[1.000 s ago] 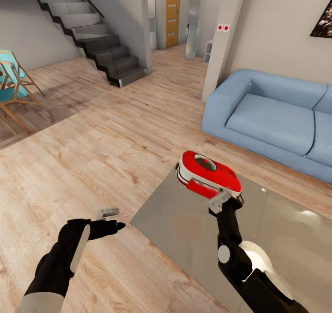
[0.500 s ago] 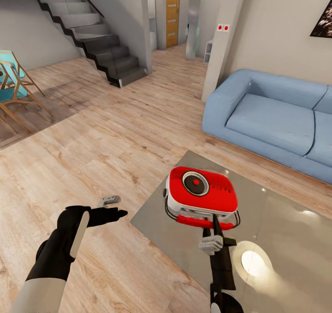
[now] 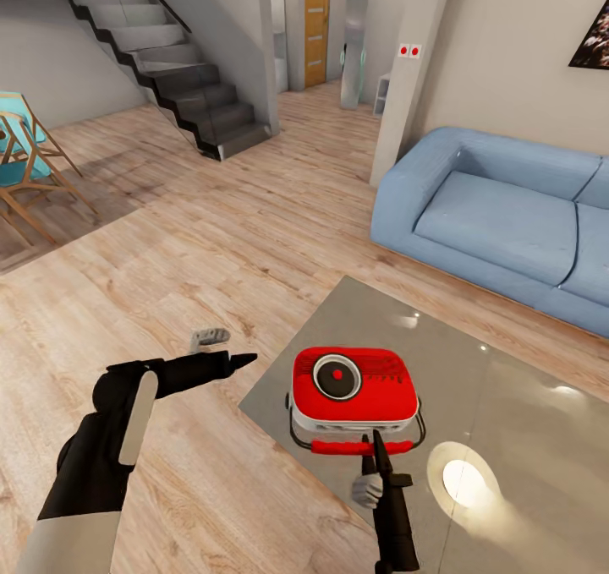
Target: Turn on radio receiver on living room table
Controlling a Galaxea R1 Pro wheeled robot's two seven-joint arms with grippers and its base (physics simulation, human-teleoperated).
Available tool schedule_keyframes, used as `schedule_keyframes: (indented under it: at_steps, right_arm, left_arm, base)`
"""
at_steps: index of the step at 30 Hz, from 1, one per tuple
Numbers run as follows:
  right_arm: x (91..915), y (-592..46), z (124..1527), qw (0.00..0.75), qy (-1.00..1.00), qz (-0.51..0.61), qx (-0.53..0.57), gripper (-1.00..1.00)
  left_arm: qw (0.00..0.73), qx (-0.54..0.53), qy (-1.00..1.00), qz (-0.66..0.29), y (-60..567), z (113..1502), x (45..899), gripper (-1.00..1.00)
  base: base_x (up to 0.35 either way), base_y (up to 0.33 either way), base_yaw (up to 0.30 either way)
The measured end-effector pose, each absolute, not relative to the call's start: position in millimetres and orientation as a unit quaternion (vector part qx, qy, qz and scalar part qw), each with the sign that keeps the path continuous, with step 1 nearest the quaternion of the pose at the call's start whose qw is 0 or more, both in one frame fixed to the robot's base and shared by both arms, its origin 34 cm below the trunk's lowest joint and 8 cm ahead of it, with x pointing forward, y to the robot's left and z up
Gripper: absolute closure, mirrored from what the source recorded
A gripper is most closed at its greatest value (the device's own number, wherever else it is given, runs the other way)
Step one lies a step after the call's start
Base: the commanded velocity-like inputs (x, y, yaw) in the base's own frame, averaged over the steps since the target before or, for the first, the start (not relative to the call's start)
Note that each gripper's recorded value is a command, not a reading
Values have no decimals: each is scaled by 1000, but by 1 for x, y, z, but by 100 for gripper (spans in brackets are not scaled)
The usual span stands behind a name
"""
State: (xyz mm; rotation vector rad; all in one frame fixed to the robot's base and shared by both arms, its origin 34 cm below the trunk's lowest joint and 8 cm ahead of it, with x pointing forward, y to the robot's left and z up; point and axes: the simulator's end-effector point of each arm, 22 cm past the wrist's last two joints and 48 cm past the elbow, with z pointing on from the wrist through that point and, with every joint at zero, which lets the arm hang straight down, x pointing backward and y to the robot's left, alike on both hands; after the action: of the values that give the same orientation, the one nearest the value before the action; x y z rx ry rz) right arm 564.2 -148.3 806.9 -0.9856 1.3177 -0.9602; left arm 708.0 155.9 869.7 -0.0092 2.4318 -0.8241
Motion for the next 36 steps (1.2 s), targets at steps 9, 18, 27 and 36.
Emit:
schedule_keyframes:
  at_steps: [9,18,27,36]
  right_arm:
    - [559,-133,821,600,548,-422,-403,100]
    - [553,-117,824,611,542,-409,-406,100]
    - [553,-115,826,614,542,-407,-405,100]
    - [554,-114,828,616,543,-407,-400,100]
  left_arm:
    - [313,-12,865,-392,129,919,727,-100]
    - [296,29,844,-446,70,938,715,-100]
    - [274,55,832,-479,-3,950,698,-100]
    - [262,75,840,-470,-20,945,689,100]
  base:
    - [0,0,0]
    - [0,0,0]
    - [0,0,0]
    - [0,0,0]
